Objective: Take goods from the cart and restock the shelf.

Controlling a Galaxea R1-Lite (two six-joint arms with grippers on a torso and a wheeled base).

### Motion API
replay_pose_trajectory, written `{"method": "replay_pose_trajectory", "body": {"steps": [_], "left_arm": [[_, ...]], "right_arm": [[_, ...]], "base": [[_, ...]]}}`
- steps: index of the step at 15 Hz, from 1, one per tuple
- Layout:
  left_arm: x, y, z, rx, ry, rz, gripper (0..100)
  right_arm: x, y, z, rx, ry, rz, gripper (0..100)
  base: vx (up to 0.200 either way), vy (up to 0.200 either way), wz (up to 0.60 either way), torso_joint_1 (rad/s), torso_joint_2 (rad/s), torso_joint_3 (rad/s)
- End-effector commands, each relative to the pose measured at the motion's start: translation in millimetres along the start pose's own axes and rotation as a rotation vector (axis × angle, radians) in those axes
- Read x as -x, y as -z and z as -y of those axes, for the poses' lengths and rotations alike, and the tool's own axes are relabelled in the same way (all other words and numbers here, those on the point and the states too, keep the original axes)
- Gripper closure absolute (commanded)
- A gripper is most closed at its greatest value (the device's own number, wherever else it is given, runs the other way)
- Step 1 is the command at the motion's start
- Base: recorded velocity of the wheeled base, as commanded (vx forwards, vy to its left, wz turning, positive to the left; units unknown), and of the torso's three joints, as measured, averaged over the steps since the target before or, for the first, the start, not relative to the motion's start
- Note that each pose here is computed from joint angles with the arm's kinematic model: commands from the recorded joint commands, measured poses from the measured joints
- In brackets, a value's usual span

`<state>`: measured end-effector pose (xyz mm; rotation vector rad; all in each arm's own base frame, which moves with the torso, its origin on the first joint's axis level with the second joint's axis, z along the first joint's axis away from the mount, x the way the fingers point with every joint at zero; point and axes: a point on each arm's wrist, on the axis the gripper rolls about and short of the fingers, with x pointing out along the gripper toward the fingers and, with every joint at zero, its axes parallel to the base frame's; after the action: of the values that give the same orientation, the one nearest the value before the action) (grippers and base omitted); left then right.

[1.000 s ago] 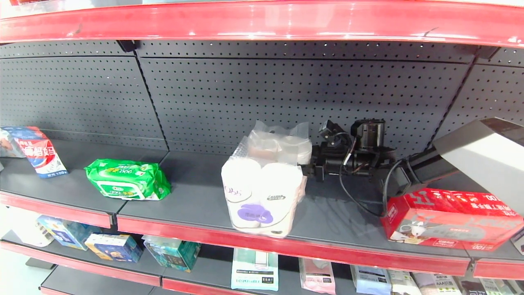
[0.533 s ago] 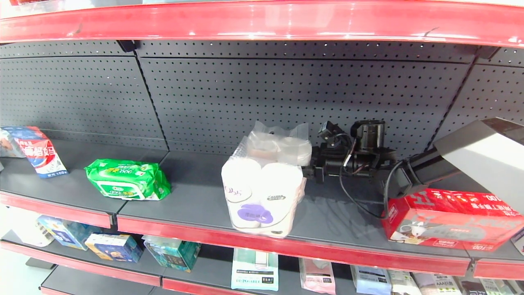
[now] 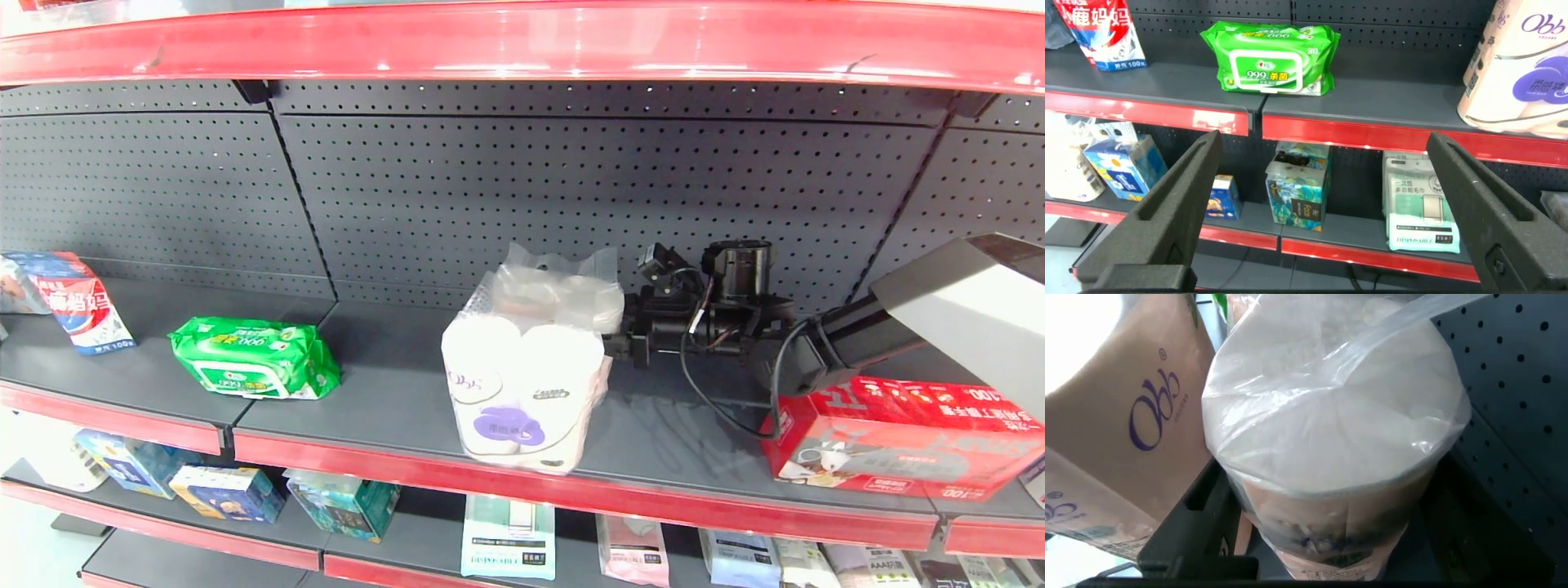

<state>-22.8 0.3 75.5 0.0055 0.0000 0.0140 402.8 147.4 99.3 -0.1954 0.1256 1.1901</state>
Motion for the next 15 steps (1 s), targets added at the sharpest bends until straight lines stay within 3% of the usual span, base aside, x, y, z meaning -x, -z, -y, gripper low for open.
{"method": "replay_pose_trajectory", "body": {"steps": [1,15], "left_arm": [[0.0,0.0,0.0,0.001,-0.001,0.0,0],[0.0,0.0,0.0,-0.001,0.0,0.0,0]], "right_arm": [[-3.5,-1.0,-1.7,-0.001,-0.002,0.001,100],[-8.1,-5.4,1.1,0.018,0.043,0.0,100]], "base": [[0.0,0.0,0.0,0.0,0.0,0.0],[0.0,0.0,0.0,0.0,0.0,0.0]]}}
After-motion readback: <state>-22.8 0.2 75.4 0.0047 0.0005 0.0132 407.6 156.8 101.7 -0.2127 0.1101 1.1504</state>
